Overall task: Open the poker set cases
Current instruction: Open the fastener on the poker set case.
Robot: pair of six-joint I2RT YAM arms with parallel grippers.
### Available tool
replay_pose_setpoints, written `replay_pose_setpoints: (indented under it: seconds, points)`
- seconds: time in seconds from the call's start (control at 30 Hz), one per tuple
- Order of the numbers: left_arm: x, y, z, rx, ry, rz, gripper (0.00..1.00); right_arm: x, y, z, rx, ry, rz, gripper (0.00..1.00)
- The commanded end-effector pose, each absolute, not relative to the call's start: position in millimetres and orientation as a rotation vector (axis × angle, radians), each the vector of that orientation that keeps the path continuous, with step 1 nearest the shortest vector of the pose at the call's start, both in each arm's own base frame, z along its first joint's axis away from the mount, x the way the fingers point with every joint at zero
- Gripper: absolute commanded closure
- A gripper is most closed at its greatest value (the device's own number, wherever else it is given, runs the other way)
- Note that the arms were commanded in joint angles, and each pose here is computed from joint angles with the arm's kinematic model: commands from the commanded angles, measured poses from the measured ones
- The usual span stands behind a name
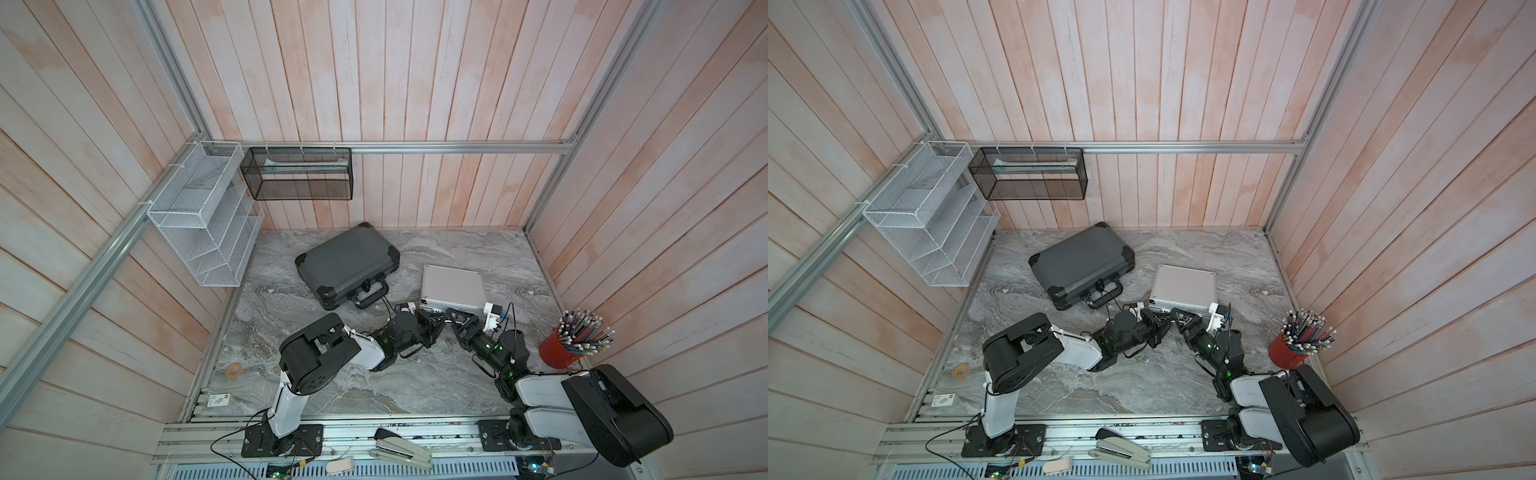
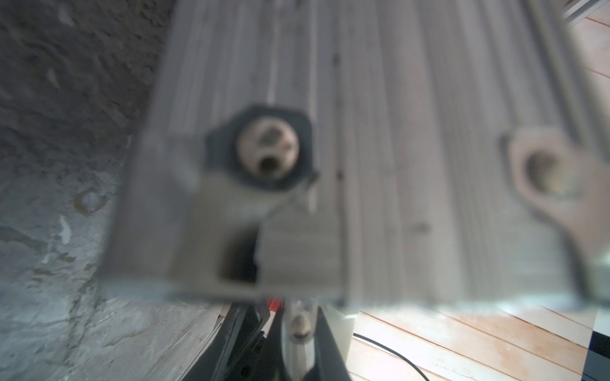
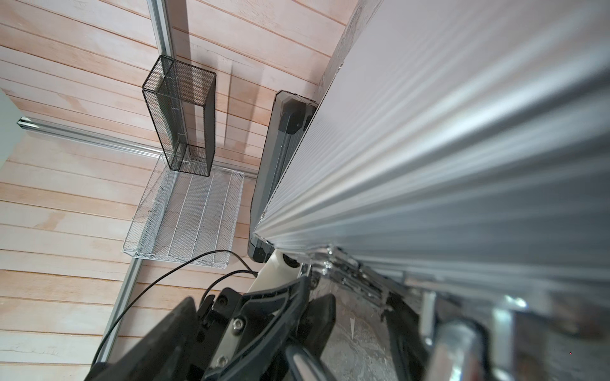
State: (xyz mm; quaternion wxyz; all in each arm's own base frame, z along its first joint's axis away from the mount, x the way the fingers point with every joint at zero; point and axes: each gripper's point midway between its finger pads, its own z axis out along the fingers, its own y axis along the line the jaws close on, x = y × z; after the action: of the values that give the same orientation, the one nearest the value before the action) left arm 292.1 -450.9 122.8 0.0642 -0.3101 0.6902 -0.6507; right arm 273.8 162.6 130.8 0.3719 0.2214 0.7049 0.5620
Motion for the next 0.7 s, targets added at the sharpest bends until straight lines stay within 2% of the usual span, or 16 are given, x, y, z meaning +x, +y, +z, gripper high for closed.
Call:
replay_pose_setpoints:
  seconds: [0.0, 0.67]
  points:
    - [286.3, -467.7, 190.8, -0.803, 1.912, -2.241, 1.00, 275.7, 162.3, 142.3, 0.549, 1.781, 1.440, 0.10]
    - [292.7, -479.6, 188.1, -0.814, 1.922, -2.250, 1.00, 265.6, 147.0, 119.7, 0.647, 1.851, 1.391, 0.02]
